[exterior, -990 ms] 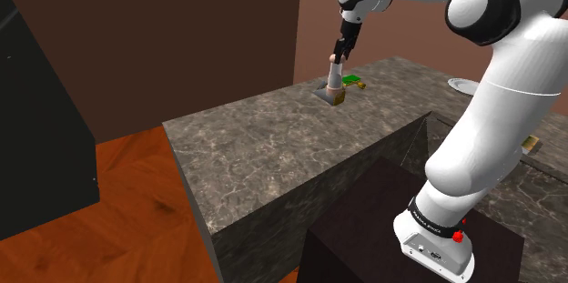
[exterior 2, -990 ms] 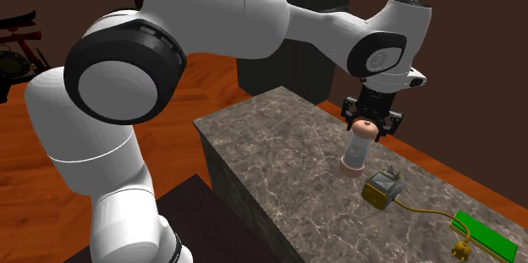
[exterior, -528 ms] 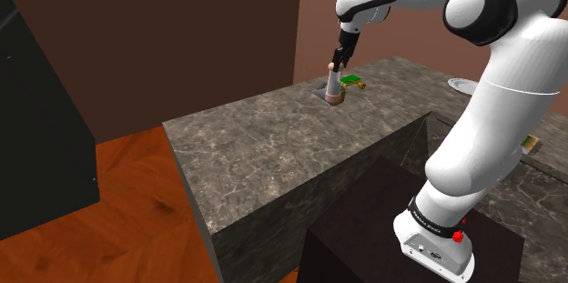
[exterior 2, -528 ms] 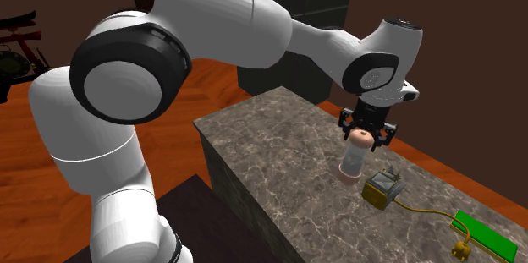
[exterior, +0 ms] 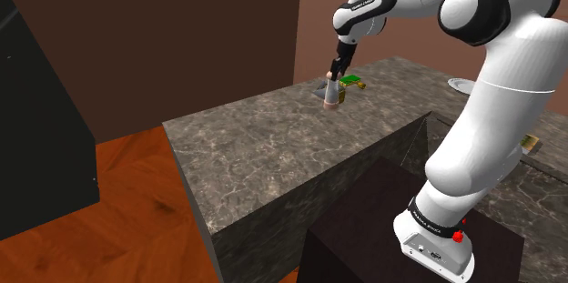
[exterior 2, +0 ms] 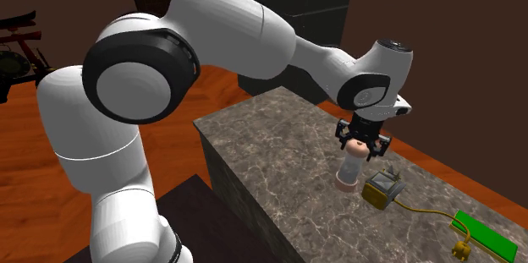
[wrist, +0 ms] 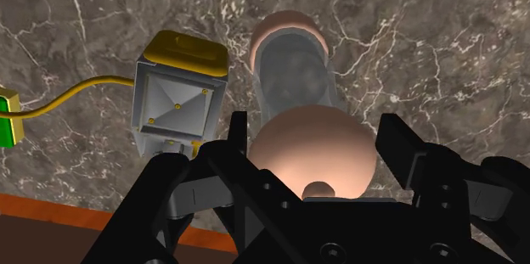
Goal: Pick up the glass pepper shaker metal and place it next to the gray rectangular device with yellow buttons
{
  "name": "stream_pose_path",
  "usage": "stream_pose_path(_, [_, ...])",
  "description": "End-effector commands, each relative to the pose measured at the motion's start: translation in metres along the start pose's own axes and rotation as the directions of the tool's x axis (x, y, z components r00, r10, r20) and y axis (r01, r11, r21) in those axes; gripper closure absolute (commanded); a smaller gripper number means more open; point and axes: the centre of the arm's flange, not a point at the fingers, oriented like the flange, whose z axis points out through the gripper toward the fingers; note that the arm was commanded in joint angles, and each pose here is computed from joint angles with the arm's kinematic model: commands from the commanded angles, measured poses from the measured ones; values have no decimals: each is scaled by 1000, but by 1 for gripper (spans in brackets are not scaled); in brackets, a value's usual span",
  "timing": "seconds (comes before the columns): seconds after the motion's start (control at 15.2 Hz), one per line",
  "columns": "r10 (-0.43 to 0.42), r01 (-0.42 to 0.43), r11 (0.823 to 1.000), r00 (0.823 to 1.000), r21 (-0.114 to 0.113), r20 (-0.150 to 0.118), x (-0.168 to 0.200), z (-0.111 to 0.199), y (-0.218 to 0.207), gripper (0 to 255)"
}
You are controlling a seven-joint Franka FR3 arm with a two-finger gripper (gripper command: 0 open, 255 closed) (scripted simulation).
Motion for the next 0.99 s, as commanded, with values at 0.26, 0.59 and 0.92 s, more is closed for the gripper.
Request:
stream_pose_path(0.26, [0,0,1000,1000,0,-1,-1,20,1,255])
stream_pose_path(0.59, [0,0,1000,1000,0,-1,-1,20,1,255])
stream_pose_path(0.92, [0,0,1000,1000,0,-1,-1,20,1,0])
